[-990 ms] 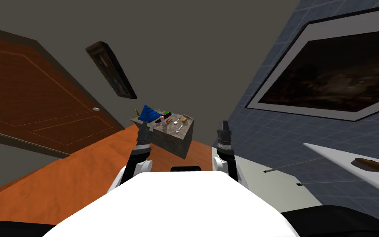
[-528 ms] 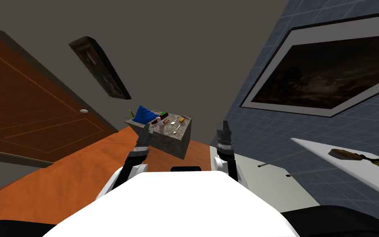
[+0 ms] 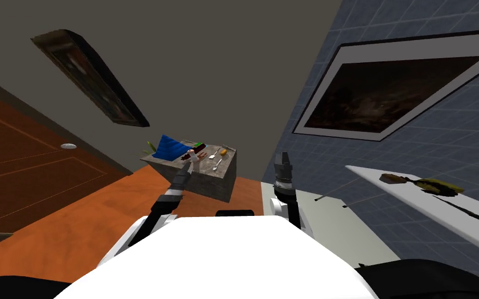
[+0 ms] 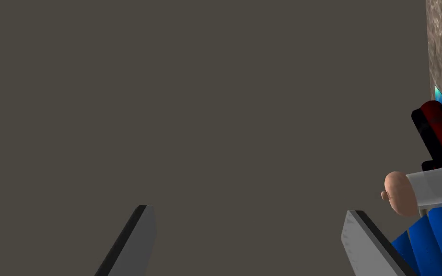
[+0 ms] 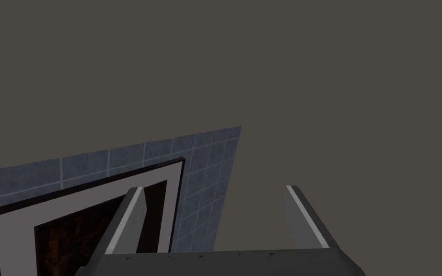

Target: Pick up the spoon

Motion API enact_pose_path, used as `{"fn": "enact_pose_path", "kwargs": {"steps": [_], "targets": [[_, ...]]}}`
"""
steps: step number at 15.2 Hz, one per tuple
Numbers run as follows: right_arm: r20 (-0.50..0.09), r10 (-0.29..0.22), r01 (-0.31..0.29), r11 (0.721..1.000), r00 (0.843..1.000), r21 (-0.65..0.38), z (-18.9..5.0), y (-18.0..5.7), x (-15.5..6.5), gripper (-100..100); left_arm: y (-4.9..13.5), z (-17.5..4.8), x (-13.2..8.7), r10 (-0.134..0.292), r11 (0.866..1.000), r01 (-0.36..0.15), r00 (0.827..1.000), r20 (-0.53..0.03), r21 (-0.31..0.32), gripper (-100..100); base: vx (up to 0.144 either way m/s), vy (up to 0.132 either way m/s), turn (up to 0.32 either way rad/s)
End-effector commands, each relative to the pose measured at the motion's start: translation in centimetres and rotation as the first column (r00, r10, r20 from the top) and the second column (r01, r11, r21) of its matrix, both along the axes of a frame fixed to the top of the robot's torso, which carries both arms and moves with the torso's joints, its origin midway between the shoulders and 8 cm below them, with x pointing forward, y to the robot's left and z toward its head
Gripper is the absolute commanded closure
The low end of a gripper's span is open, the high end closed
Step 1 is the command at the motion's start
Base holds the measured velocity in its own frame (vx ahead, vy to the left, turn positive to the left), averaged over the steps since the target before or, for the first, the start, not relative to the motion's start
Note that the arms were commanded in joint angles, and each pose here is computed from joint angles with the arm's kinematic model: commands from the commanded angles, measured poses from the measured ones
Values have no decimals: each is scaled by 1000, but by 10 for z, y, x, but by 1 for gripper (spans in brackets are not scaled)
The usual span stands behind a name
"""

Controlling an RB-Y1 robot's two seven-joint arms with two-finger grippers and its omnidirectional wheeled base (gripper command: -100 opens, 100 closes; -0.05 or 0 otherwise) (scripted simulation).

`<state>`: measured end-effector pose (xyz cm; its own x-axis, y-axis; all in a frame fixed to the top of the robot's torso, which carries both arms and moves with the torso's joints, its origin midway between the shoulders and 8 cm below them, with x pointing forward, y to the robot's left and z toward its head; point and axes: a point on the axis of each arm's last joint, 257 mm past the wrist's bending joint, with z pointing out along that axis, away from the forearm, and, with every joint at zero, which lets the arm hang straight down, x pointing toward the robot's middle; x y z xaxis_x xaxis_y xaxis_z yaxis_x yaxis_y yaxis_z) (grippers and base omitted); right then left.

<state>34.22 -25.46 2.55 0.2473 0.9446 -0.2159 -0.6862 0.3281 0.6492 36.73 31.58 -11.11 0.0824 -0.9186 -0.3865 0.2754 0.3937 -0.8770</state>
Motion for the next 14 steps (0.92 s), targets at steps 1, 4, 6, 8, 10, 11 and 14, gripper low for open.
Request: {"fn": "enact_pose_path", "kwargs": {"steps": [1, 4, 6, 8, 10, 11, 14], "targets": [[0, 0, 0, 1000, 1000, 0, 0, 0, 0, 0, 7, -10, -1, 1, 1000, 0, 999, -37, 19, -100, 14, -26, -170], [0, 0, 0, 1000, 1000, 0, 0, 0, 0, 0, 21, -35, -7, 8, 998, 0, 992, -125, 61, -100, 23, -32, -238], [0, 0, 0, 1000, 1000, 0, 0, 0, 0, 0, 38, -61, -15, 26, 995, -5, 976, -215, 99, -100, 27, -40, -272], [0, 0, 0, 1000, 1000, 0, 0, 0, 0, 0, 47, -74, -20, 34, 992, -1, 965, -261, 126, -100, 29, -33, -229], [0, 0, 0, 1000, 1000, 0, 0, 0, 0, 0, 57, -86, -25, 46, 989, 0, 951, -307, 148, -100, 35, -39, -277], [0, 0, 0, 1000, 1000, 0, 0, 0, 0, 0, 68, -99, -32, 61, 986, -2, 935, -350, 167, -100, 34, -35, -206], [0, 0, 0, 1000, 1000, 0, 0, 0, 0, 0, 79, -110, -39, 75, 981, 2, 916, -394, 192, -100, 26, -28, -201]]}}
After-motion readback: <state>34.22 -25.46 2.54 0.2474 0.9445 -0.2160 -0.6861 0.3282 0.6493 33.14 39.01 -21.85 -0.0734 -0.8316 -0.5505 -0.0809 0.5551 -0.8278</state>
